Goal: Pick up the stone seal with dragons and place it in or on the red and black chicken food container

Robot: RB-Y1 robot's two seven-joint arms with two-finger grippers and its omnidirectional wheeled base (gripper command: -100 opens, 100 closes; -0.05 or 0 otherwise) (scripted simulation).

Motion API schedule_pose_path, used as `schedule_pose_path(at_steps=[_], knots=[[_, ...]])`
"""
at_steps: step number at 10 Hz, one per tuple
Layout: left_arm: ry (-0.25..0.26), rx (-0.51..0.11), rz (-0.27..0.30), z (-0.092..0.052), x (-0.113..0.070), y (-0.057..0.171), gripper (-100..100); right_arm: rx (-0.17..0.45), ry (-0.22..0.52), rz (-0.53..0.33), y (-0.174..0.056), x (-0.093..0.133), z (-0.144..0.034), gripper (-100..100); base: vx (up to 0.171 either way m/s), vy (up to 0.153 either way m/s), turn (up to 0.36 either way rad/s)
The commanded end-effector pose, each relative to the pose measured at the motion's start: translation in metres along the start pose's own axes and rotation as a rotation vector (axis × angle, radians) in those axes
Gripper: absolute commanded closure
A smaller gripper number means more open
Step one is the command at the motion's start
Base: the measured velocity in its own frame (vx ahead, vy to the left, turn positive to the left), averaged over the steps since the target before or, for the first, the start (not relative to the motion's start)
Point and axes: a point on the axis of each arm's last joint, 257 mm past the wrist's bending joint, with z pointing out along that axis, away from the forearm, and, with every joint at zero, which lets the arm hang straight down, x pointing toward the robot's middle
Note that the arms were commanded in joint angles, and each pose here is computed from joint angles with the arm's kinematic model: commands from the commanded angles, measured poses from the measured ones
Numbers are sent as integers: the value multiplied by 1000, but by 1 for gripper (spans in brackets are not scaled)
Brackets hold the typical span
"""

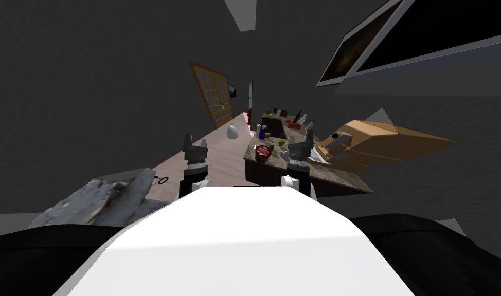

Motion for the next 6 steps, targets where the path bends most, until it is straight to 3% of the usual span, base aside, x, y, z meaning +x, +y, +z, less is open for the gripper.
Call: schedule_pose_path(at_steps=[1, 6], knots=[[0, 0, 0, 0, 0, 0, 0, 10, 32, -7, -4, 6, -2, -100, -32, -12, 40], [0, 0, 0, 0, 0, 0, 0, 69, 181, -41, -29, 35, -15, -100, -107, -25, 77]])
